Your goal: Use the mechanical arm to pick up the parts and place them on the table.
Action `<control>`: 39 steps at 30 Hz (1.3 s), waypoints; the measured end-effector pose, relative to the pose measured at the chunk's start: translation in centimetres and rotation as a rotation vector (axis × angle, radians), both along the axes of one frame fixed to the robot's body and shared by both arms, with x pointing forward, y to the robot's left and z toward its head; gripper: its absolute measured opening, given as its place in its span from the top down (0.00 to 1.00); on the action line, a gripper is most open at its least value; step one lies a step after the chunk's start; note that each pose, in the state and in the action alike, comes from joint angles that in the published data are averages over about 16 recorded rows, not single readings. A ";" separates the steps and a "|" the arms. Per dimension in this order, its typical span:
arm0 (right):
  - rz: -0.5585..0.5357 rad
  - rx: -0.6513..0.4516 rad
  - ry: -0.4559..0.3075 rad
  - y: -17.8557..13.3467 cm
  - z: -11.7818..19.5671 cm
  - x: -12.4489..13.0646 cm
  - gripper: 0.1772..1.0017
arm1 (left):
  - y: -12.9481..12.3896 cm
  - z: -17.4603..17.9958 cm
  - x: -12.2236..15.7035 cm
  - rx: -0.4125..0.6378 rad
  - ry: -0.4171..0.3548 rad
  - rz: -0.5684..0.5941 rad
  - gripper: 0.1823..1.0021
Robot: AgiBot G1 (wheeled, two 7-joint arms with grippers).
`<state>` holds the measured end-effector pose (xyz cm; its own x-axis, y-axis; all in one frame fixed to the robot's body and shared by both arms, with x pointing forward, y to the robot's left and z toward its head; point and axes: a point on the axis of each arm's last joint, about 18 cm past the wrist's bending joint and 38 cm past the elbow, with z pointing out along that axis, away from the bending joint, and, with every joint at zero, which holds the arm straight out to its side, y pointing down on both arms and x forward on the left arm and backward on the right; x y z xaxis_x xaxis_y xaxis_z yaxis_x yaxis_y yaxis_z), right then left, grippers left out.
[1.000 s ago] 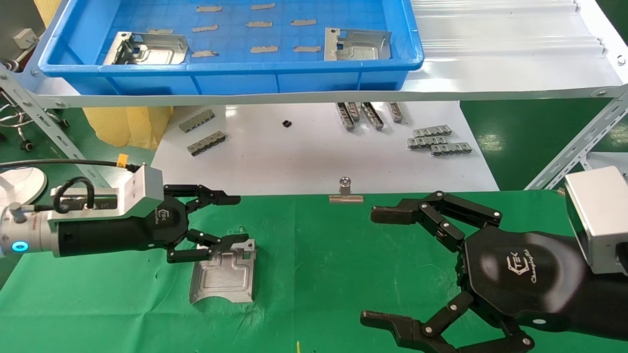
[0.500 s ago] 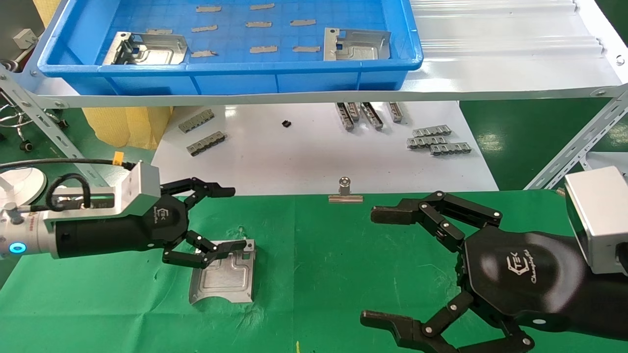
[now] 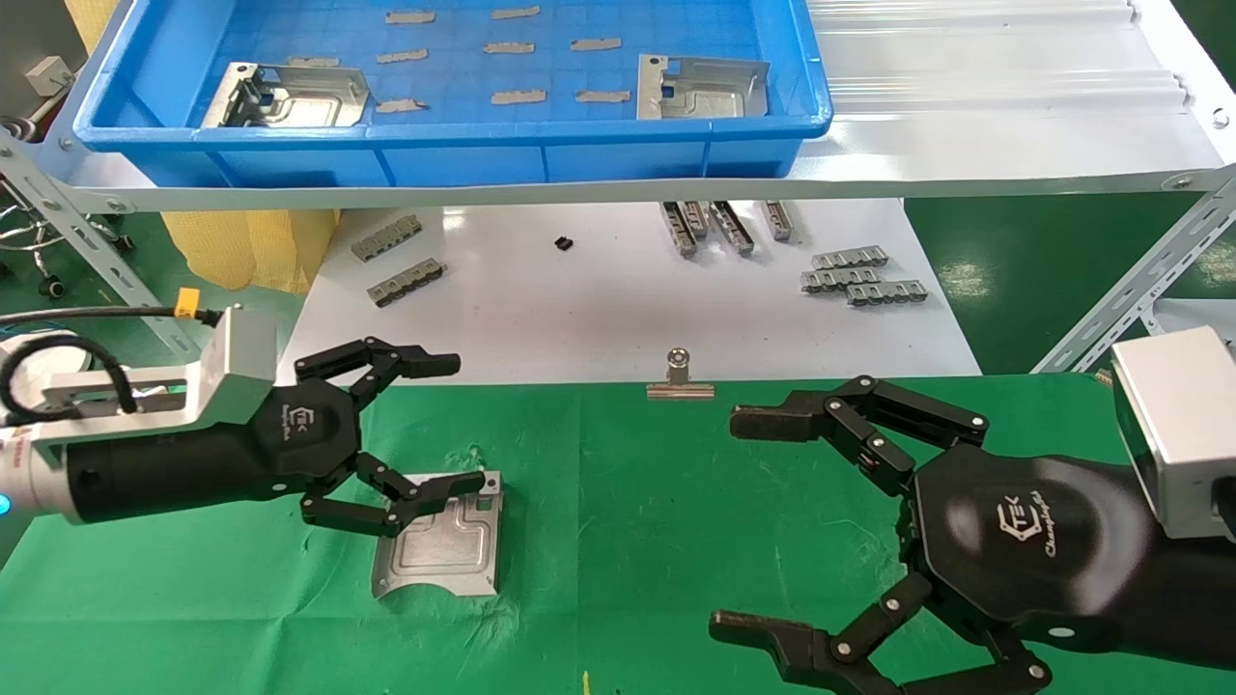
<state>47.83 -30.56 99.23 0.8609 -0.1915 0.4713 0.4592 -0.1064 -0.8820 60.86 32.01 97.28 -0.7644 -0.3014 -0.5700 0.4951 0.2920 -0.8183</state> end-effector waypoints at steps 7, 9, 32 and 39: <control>0.000 0.000 0.000 0.0 0.0 0.0 0.00 | -0.1 0.4 -1.8 -0.039 0.007 -0.031 0.00; 0.000 0.000 0.000 0.0 0.0 0.0 0.00 | -0.1 0.6 -2.3 -0.049 0.009 -0.041 0.00; 0.000 0.000 0.000 0.0 0.0 0.0 0.00 | -1.3 1.8 -10.4 -0.100 0.059 -0.166 0.00; 0.000 0.000 0.000 0.0 0.0 0.0 0.00 | -1.9 1.9 -12.7 -0.093 0.077 -0.203 0.00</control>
<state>47.83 -30.56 99.23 0.8610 -0.1917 0.4712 0.4590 -0.1063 -0.8820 48.12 30.14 99.20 -0.8549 -0.1859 -0.4844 0.4708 0.1143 -0.8748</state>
